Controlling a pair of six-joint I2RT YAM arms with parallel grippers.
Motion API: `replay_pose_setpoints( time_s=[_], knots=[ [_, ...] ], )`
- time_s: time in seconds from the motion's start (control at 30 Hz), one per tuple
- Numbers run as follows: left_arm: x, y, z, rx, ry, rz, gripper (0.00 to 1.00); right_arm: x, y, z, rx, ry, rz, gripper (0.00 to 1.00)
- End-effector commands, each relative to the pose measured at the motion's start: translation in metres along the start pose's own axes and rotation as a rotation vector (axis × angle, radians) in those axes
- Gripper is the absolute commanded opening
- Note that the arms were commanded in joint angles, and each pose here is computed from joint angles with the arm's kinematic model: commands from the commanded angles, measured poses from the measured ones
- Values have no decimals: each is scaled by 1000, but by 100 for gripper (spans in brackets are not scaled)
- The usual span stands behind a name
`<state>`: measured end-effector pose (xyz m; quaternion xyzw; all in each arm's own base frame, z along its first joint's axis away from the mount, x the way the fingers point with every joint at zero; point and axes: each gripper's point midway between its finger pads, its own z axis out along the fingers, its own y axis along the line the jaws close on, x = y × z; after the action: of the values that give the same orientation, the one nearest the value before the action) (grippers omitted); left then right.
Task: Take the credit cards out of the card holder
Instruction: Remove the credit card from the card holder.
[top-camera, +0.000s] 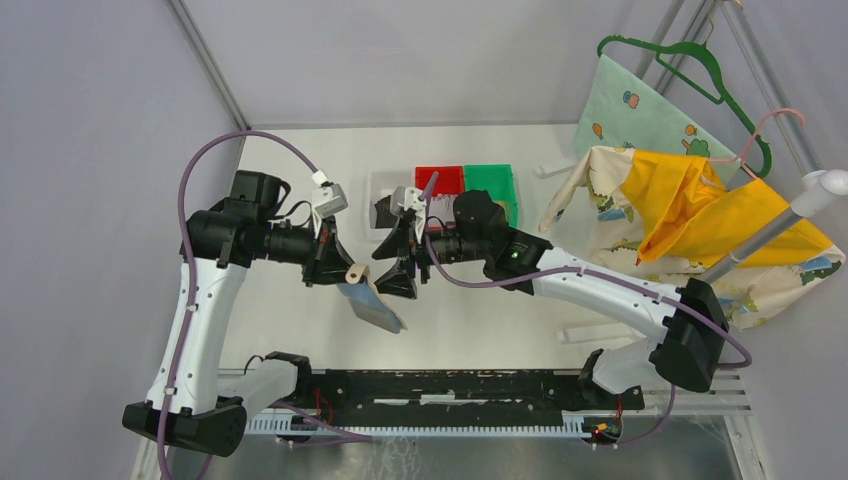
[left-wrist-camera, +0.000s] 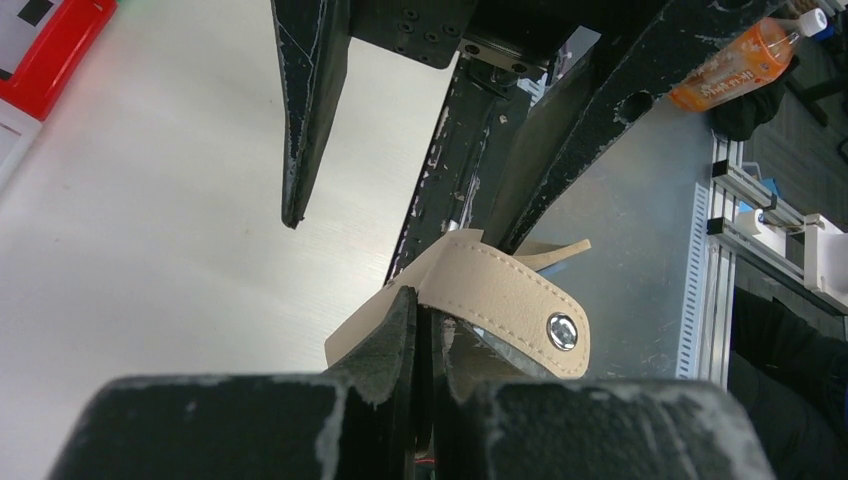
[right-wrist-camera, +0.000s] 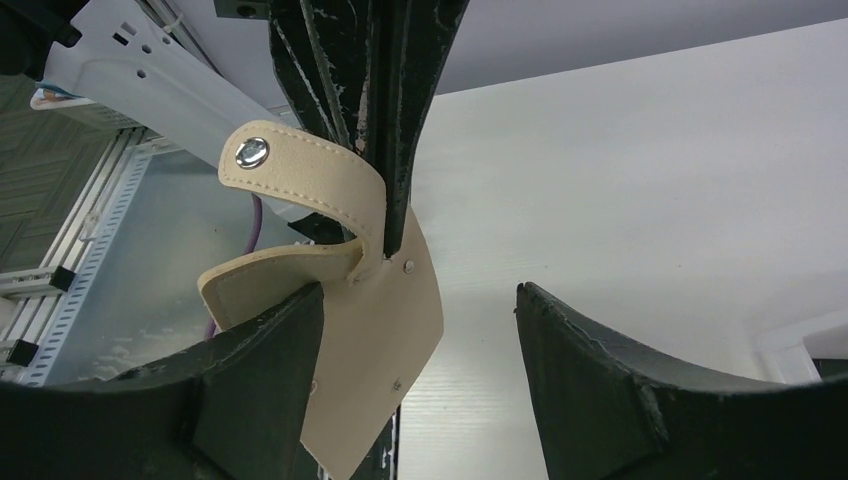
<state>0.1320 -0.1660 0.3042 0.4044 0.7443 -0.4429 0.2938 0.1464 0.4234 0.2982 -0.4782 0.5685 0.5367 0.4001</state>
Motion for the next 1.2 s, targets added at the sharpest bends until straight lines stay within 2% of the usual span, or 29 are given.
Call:
replay_pose_setpoints(
  time_s=[0.0, 0.8, 1.0, 1.1, 1.17],
  knots=[
    [-30, -5, -1, 48, -100, 147, 2, -14, 37, 16, -138, -29, -43, 76],
    [-29, -9, -1, 67, -109, 147, 2, -14, 52, 26, -192, -69, 10, 49],
    [-28, -8, 0, 71, -108, 145, 2, -10, 57, 24, -211, -67, 20, 50],
    [-28, -5, 0, 58, -102, 149, 2, -10, 57, 23, -210, -65, 17, 59],
    [-28, -5, -1, 53, -102, 158, 2, -12, 56, 22, -193, -69, 0, 68]
  ],
)
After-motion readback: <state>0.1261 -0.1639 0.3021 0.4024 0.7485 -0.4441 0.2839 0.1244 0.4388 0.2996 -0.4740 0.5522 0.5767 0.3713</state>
